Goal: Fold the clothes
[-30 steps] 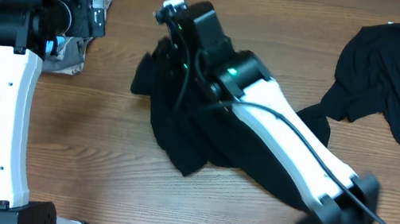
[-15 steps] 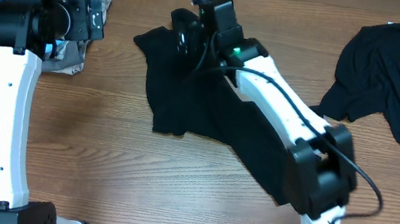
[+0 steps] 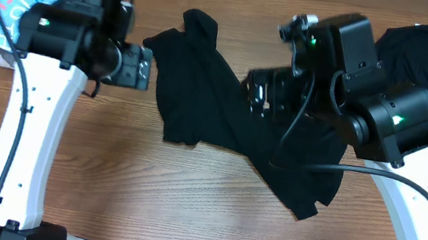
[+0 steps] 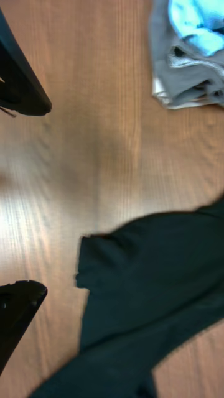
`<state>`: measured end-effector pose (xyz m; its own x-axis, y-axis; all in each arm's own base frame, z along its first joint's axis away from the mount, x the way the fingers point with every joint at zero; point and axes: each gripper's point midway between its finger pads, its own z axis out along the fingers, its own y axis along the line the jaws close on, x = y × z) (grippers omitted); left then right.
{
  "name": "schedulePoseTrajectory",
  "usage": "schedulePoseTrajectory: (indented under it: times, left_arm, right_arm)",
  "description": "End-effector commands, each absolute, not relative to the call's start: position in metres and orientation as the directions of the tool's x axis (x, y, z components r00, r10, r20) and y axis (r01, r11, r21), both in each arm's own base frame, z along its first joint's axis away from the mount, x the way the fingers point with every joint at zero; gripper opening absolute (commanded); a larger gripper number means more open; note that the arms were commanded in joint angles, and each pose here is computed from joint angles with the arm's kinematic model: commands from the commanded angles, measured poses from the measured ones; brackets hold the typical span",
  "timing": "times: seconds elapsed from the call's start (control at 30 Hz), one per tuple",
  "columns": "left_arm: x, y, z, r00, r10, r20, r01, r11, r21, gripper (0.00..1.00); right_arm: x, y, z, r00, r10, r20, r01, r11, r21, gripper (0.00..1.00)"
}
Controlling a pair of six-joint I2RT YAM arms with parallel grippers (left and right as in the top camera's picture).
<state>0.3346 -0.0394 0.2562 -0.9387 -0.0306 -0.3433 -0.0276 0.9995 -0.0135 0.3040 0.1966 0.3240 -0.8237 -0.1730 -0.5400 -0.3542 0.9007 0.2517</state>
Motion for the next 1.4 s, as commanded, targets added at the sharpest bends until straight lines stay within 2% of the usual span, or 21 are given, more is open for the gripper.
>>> schedulePoseTrajectory:
  times: [0.0, 0.1, 0.17, 0.37, 0.5, 0.7, 0.9, 1.13, 1.23, 1.37]
  left_arm:
    - [0.320, -0.045, 0.255, -0.947, -0.046, -0.318, -0.063, 0.997, 0.042, 0.86]
    - [0.302, -0.052, 0.248, -0.962, -0.061, -0.267, -0.088, 0.992, 0.091, 0.84]
    - [0.294, -0.054, 0.241, -0.968, -0.073, -0.241, -0.107, 0.986, 0.130, 0.84]
    - [0.280, -0.078, 0.191, -0.985, -0.021, -0.170, -0.047, 0.987, 0.152, 0.85]
    - [0.288, -0.104, 0.140, -0.975, 0.097, -0.199, 0.069, 0.987, 0.143, 0.88]
    - [0.299, -0.145, 0.092, -0.921, 0.280, -0.270, 0.286, 0.958, 0.015, 0.93]
    - [0.299, -0.150, 0.066, -0.902, 0.303, -0.307, 0.323, 0.946, -0.014, 0.94]
    - [0.294, -0.148, 0.028, -0.894, 0.301, -0.330, 0.325, 0.945, -0.019, 0.93]
    - [0.291, -0.146, 0.019, -0.894, 0.301, -0.332, 0.325, 0.946, -0.018, 0.89]
    - [0.295, -0.147, 0.018, -0.888, 0.298, -0.350, 0.324, 0.946, -0.018, 0.70]
  right_arm:
    - [0.296, 0.179, 0.318, -0.868, -0.078, -0.490, -0.221, 0.945, 0.242, 1.00]
    - [0.289, 0.142, 0.323, -0.864, 0.071, -0.498, -0.021, 0.984, 0.176, 1.00]
    - [0.282, 0.134, 0.331, -0.851, 0.105, -0.514, 0.012, 0.983, 0.181, 1.00]
    - [0.265, 0.124, 0.340, -0.843, 0.112, -0.526, 0.012, 0.982, 0.190, 1.00]
    - [0.263, 0.122, 0.323, -0.868, 0.095, -0.488, 0.017, 0.987, 0.161, 1.00]
    - [0.269, 0.126, 0.290, -0.890, 0.087, -0.447, 0.028, 0.990, 0.136, 1.00]
    - [0.273, 0.130, 0.258, -0.908, 0.080, -0.411, 0.033, 0.992, 0.121, 1.00]
    - [0.281, 0.135, 0.244, -0.903, 0.083, -0.421, 0.032, 0.991, 0.127, 1.00]
    - [0.285, 0.137, 0.246, -0.897, 0.086, -0.434, 0.030, 0.990, 0.136, 1.00]
    - [0.290, 0.139, 0.249, -0.887, 0.092, -0.453, 0.026, 0.989, 0.149, 1.00]
